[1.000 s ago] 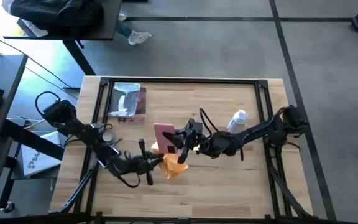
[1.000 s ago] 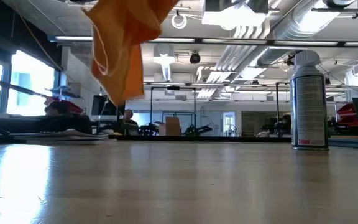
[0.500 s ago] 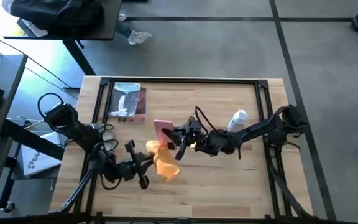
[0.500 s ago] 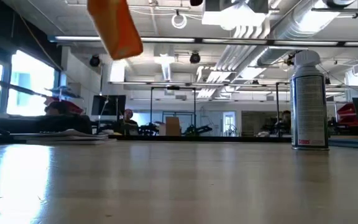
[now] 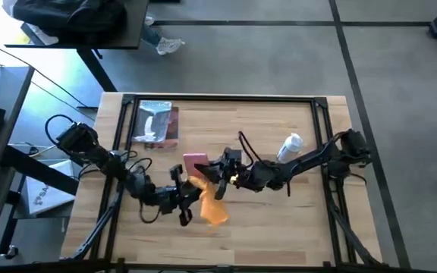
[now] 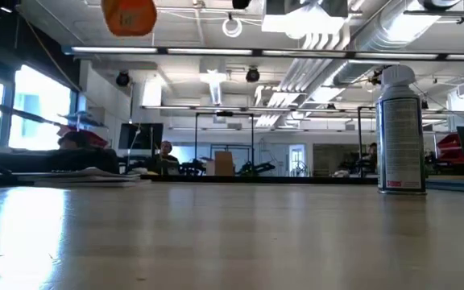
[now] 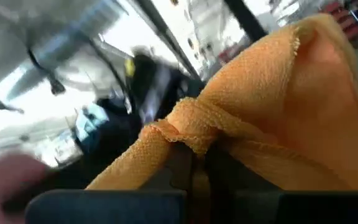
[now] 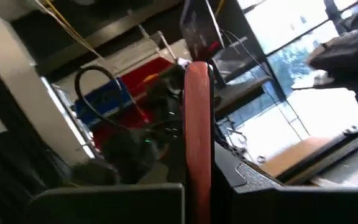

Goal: Apply microfiber cloth
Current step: Wipe the front and back of the cellphone with the yellow microfiber cloth

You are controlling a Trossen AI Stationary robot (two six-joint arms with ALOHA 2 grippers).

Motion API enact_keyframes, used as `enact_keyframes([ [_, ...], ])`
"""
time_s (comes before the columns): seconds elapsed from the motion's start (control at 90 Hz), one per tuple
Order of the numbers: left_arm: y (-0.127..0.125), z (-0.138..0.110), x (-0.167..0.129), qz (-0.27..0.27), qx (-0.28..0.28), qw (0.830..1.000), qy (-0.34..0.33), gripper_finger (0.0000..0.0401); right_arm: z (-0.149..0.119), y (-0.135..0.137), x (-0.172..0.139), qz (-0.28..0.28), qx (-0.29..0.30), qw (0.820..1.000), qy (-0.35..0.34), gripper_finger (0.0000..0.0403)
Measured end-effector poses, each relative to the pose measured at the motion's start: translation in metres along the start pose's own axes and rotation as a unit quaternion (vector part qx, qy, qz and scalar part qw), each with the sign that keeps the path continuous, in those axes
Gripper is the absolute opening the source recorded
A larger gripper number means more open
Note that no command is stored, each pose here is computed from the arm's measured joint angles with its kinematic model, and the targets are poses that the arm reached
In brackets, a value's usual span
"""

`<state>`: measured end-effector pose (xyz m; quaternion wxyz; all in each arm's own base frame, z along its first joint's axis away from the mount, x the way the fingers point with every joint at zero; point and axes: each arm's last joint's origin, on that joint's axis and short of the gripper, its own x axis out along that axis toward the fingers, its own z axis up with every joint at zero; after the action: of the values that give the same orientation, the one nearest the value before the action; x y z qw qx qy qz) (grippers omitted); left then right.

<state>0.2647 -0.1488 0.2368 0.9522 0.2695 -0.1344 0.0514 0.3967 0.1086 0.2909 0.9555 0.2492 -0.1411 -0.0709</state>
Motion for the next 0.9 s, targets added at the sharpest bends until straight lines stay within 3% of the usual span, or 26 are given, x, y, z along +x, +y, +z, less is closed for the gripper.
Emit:
enact_keyframes([
  [0.111,0.002,-0.014,0.004,0.016,-0.053,0.996,0.067,0.0003,-0.001,-0.005,0.001,-0.019,-0.017,1.000,0.000,0.0000],
  [0.233,-0.002,-0.023,0.002,0.036,-0.073,0.989,0.123,0.0003,-0.001,-0.007,0.002,-0.037,-0.025,0.999,-0.001,0.0001],
  [0.556,0.013,-0.016,0.006,0.098,-0.065,0.989,0.089,0.0003,-0.003,-0.007,0.001,-0.043,-0.049,0.998,0.012,0.0001],
  [0.9,0.030,-0.020,0.012,0.128,-0.027,0.986,0.100,0.0003,-0.006,-0.008,0.001,-0.055,-0.063,0.996,0.031,0.0001],
])
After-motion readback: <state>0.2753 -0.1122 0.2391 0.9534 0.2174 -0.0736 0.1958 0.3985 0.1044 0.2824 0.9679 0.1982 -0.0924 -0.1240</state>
